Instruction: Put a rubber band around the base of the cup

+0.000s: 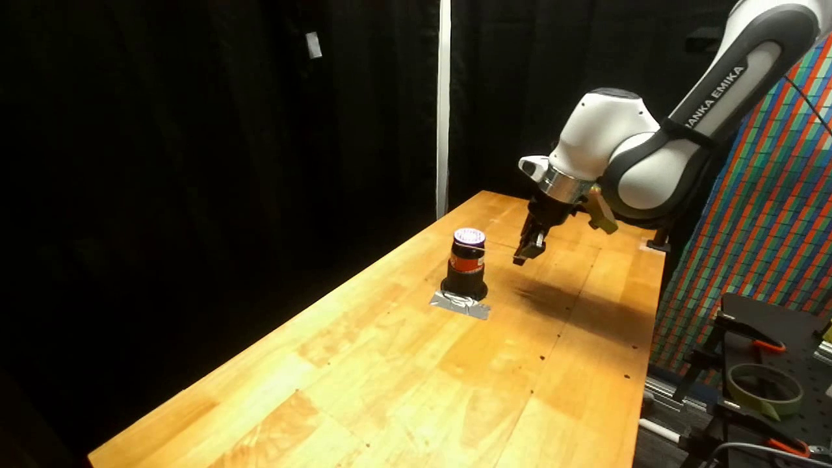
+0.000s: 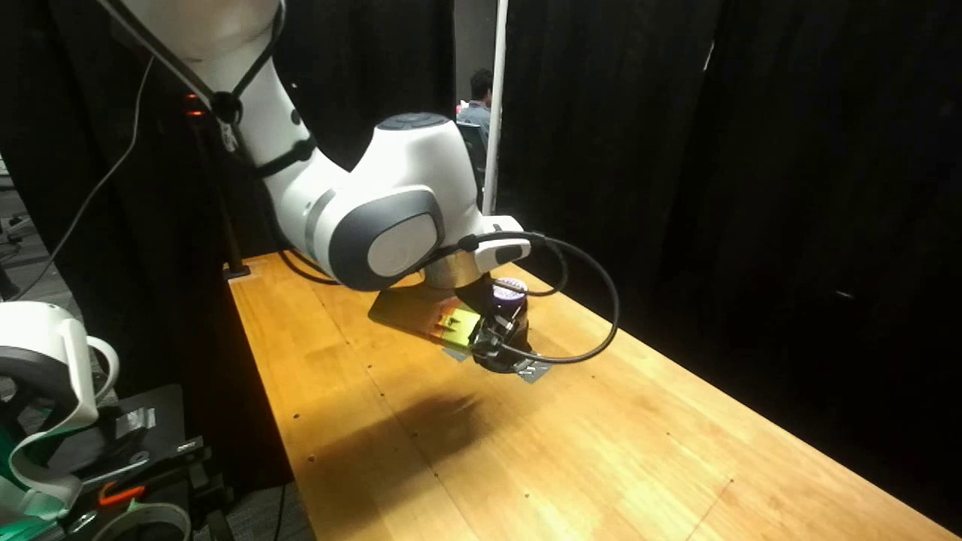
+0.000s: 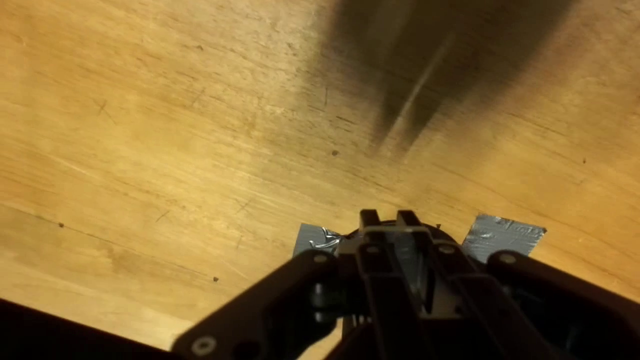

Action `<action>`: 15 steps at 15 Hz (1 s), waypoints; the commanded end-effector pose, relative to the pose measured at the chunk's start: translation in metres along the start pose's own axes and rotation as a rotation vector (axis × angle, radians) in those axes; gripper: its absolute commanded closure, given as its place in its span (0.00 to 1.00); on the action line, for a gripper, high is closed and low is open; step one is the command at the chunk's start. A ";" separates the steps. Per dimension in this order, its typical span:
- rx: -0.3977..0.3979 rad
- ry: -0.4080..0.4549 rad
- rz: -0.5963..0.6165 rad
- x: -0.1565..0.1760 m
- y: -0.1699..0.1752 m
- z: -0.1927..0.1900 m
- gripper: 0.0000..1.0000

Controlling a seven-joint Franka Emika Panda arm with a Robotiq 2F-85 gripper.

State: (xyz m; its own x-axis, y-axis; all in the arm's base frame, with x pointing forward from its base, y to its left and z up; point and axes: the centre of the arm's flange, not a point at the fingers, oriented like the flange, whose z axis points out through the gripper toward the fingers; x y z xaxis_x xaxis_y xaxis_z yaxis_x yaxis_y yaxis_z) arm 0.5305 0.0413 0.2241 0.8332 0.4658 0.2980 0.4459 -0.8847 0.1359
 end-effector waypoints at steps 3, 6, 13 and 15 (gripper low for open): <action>-0.066 0.296 -0.052 -0.068 -0.012 -0.023 0.82; -0.064 0.459 -0.083 -0.085 -0.021 -0.032 0.83; -0.018 0.733 -0.084 -0.132 -0.021 -0.033 0.83; 0.002 0.791 -0.062 -0.141 -0.017 -0.032 0.83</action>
State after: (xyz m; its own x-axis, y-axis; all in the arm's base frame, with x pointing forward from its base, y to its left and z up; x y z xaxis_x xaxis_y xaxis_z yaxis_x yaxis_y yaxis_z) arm 0.4094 0.0081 0.2189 0.3768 0.4215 0.8248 0.4883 -0.8471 0.2098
